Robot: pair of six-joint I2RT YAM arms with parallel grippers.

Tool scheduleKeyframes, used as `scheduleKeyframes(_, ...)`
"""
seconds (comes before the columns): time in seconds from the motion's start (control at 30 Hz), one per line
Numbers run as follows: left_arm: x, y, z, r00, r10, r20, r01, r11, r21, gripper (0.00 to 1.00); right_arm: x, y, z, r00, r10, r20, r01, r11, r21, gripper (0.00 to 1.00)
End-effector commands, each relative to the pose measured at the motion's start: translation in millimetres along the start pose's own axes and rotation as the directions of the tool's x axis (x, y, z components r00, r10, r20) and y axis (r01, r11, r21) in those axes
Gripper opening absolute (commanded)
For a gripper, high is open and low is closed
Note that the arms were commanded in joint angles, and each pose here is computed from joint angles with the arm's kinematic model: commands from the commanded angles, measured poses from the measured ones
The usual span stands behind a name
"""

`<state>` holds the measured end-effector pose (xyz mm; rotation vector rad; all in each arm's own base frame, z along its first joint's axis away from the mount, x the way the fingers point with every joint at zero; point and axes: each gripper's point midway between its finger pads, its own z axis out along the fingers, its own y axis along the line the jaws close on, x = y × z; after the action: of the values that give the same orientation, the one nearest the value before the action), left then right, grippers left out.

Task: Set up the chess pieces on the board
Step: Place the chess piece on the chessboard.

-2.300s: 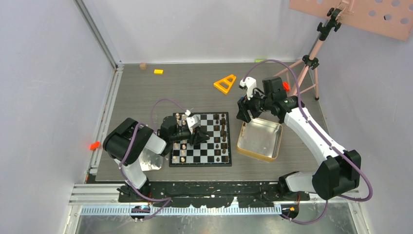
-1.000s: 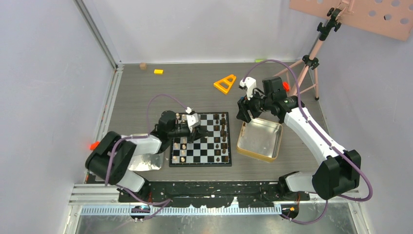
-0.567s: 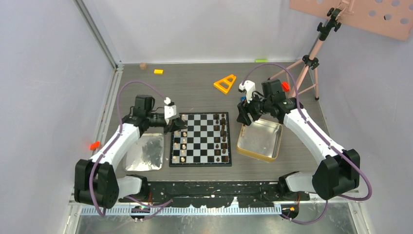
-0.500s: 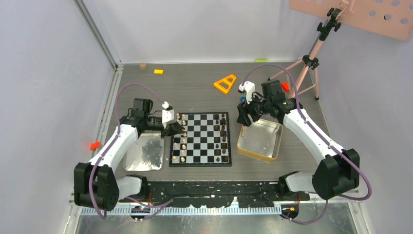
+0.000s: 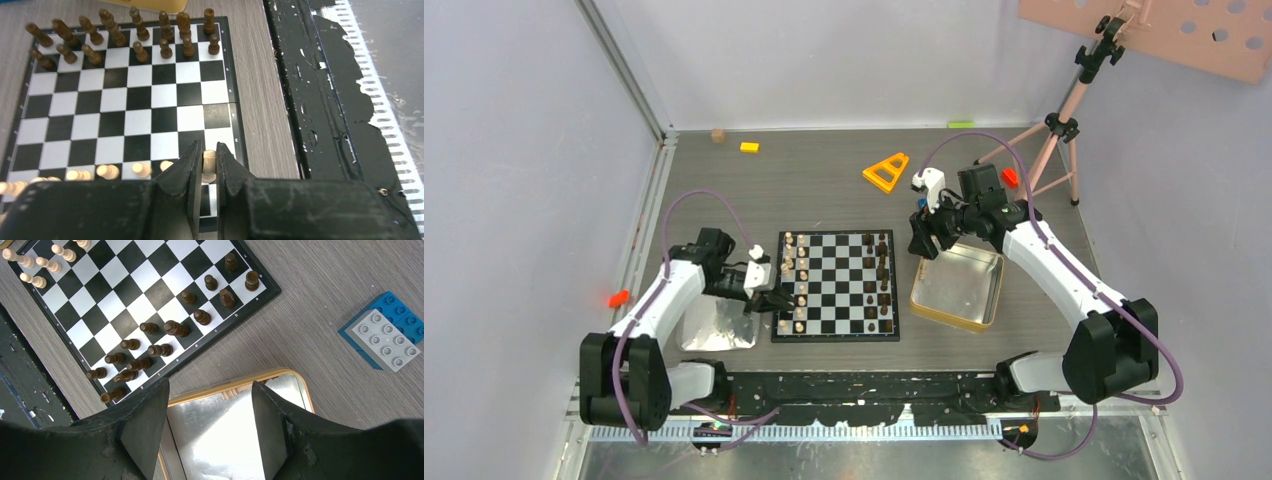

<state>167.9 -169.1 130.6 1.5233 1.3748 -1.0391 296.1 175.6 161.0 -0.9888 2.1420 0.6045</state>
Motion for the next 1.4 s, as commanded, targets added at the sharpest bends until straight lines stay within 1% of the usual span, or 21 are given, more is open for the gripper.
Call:
scheduleKeyframes(0.0, -7, -7, -6, 0.999, 0.031, 0.043, -0.033, 0.999, 0.033, 0.00, -11, -4, 0, 0.999, -0.022, 0.036, 0.022, 1.000, 0.007, 0.67)
scheduleKeyframes(0.13, -9, -5, -13, 0.997, 0.006, 0.074, -0.010, 0.999, 0.050, 0.00, -10, -5, 0, 0.999, -0.021, 0.033, 0.020, 1.000, 0.011, 0.67)
scheduleKeyframes(0.17, -8, -2, -20, 0.996, -0.007, 0.084, 0.004, 0.999, 0.031, 0.00, -9, -5, 1, 0.999, -0.018, 0.031, 0.018, 1.000, 0.012, 0.67)
scheduleKeyframes(0.2, -9, 0, -23, 0.995, 0.017, 0.094, -0.019, 0.999, 0.028, 0.00, -9, -5, 1, 0.999, -0.016, 0.029, 0.016, 1.000, 0.011, 0.67)
scheduleKeyframes(0.23, -10, -2, -25, 0.994, -0.005, 0.106, 0.001, 0.999, 0.034, 0.00, -9, -5, 1, 1.000, -0.015, 0.027, 0.015, 1.000, 0.012, 0.67)
scheduleKeyframes(0.37, -6, 2, -33, 0.990, -0.018, 0.138, 0.016, 1.000, 0.018, 0.00, -7, -6, 3, 1.000, -0.011, 0.020, 0.011, 1.000, 0.015, 0.67)
scheduleKeyframes(0.47, -7, 4, -36, 0.989, -0.005, 0.150, 0.006, 1.000, -0.008, 0.00, -6, -7, 4, 1.000, -0.006, 0.015, 0.006, 1.000, 0.015, 0.67)
scheduleKeyframes(0.63, -7, -1, -35, 0.990, 0.025, 0.136, -0.022, 0.999, -0.027, 0.00, -5, -9, 9, 1.000, 0.003, 0.004, -0.003, 1.000, 0.007, 0.67)
scheduleKeyframes(0.77, 3, -5, -33, 0.993, 0.035, 0.109, -0.033, 0.999, -0.020, 0.00, -6, -10, 10, 1.000, 0.004, 0.002, -0.004, 1.000, 0.006, 0.67)
scheduleKeyframes(0.87, 5, -5, -32, 0.993, 0.043, 0.109, -0.041, 0.999, -0.024, 0.00, -5, -10, 10, 1.000, 0.004, 0.001, -0.004, 1.000, 0.006, 0.67)
scheduleKeyframes(1.1, 11, 2, -28, 0.990, 0.088, 0.109, -0.084, 0.996, -0.038, 0.00, -3, -10, 11, 1.000, 0.006, -0.005, -0.006, 1.000, 0.006, 0.66)
scheduleKeyframes(1.37, 21, 12, -25, 0.996, 0.073, 0.050, -0.069, 0.996, -0.063, 0.00, -2, -10, 12, 1.000, 0.008, -0.009, -0.008, 1.000, 0.008, 0.66)
